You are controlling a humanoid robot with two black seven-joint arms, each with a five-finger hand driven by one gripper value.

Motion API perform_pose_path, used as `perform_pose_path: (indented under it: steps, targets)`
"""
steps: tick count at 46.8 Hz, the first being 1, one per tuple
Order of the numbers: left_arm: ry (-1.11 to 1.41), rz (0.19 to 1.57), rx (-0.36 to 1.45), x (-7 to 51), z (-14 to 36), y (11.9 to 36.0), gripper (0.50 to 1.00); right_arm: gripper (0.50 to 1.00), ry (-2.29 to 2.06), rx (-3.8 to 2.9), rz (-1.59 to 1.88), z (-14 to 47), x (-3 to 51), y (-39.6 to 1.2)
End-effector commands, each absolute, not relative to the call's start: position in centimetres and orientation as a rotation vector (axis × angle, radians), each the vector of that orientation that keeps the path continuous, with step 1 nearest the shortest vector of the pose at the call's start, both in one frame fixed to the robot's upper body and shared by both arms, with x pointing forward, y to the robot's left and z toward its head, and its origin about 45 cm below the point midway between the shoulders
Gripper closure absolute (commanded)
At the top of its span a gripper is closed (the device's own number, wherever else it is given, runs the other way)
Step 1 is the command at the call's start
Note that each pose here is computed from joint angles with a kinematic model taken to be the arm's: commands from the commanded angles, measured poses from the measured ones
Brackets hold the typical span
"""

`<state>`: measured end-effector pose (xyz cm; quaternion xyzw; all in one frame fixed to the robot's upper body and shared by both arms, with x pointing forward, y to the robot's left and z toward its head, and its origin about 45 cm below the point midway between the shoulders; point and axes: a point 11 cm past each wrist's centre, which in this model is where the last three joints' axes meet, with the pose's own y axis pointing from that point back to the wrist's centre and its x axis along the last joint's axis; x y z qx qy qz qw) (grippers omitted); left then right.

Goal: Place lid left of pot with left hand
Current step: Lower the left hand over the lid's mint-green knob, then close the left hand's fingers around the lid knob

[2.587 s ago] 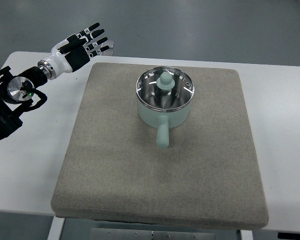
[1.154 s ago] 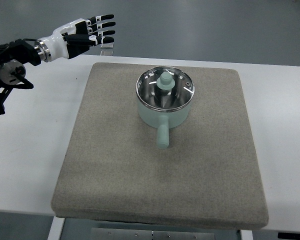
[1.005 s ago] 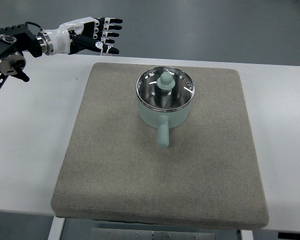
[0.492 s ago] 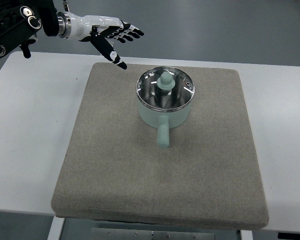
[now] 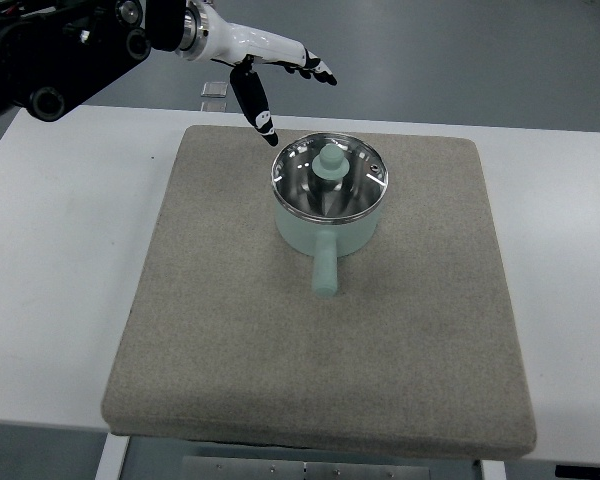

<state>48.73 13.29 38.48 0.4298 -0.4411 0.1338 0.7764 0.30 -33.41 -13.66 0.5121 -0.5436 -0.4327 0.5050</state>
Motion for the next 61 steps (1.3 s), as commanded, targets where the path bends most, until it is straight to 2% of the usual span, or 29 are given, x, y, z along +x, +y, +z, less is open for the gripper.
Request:
perform_pose_path:
  steps: [1, 19, 28, 34, 37, 47, 49, 53, 56, 61]
  targets:
    - [-0.965, 0.246, 0.961, 48.5, 37.4, 12.5, 0.506, 0.576, -1.312, 1.235, -1.043, -13.7, 0.3, -33.4]
    - [-1.048, 0.147, 0.994, 47.6, 36.6, 8.5, 0.512, 0.576, -1.313, 1.235, -1.044, -13.7, 0.3, -33.4]
    - [-1.075, 0.139, 1.026, 47.9, 36.3, 8.2, 0.525, 0.576, -1.313, 1.235, -1.044, -13.7, 0.3, -33.4]
    - [-1.073, 0.141, 1.03, 48.0, 36.2, 8.3, 0.561, 0.576, -1.312, 1.235, -1.043, -13.7, 0.3, -33.4]
    - [-1.07, 0.14, 1.03, 48.0, 36.0, 8.4, 0.606, 0.576, -1.311, 1.236, -1.045, -13.7, 0.3, -33.4]
    - [-1.07, 0.141, 1.029, 47.9, 35.6, 8.4, 0.649, 0.576, -1.313, 1.235, -1.044, -13.7, 0.3, -33.4]
    - [-1.069, 0.142, 1.03, 48.0, 35.6, 8.5, 0.677, 0.576, -1.312, 1.235, -1.043, -13.7, 0.3, -33.4]
    - [-1.07, 0.139, 1.03, 47.9, 35.6, 8.4, 0.681, 0.576, -1.311, 1.236, -1.045, -13.7, 0.3, -33.4]
    - [-1.071, 0.137, 1.029, 47.9, 35.6, 8.3, 0.714, 0.576, -1.312, 1.235, -1.043, -13.7, 0.3, -33.4]
    - [-1.089, 0.13, 1.044, 47.9, 35.5, 8.4, 0.714, 0.576, -1.312, 1.235, -1.043, -13.7, 0.3, -33.4]
